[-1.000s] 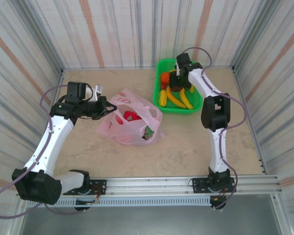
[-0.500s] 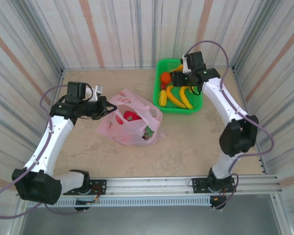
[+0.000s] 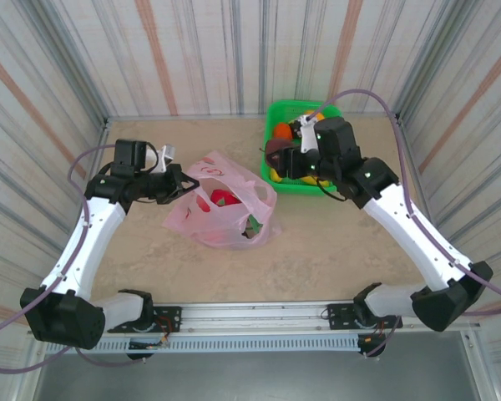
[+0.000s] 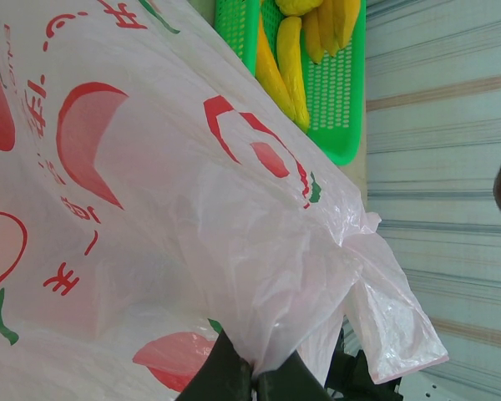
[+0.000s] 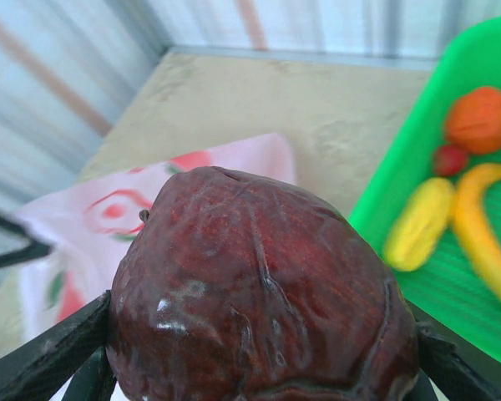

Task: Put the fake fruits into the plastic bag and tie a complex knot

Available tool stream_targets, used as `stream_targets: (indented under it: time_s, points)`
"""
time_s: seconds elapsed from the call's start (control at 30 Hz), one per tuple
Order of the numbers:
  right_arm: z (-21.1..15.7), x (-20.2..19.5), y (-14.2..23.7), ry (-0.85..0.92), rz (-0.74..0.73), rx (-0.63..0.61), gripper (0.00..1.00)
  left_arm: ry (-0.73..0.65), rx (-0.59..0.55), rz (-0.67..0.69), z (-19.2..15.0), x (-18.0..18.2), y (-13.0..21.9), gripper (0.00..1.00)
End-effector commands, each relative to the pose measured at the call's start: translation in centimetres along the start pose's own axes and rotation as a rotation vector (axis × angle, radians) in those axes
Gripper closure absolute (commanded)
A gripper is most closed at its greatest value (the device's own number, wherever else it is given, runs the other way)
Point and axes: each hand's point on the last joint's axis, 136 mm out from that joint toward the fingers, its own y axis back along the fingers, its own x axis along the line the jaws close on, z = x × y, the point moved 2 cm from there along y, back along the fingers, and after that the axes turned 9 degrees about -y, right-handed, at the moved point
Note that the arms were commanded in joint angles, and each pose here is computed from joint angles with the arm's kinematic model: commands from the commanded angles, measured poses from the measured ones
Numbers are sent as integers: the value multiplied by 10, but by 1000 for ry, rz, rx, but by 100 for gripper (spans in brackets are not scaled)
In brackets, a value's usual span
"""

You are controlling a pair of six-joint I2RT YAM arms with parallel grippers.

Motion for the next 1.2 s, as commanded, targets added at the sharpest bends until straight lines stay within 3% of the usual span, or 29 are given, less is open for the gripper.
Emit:
stream_targets:
  time_s: [0.0,0.27,0.5,0.83,1.17]
  points:
    - [-14,33,7,-32,120,8,32,-22,-16,-12,-1,-5,5,100]
    - [-65,106,2,50,306,123,32,-26,-20,-16,-3,-5,6,100]
    - [-100,130,-26,78,322,224,32,-38,-23,-29,-4,-8,8,100]
    - [-111,110,-58,66,224,264,33,-98,-16,-47,-6,-14,13,100]
    - [-94,67,-63,58,112,223,33,-124,-7,-43,-7,-15,14,100]
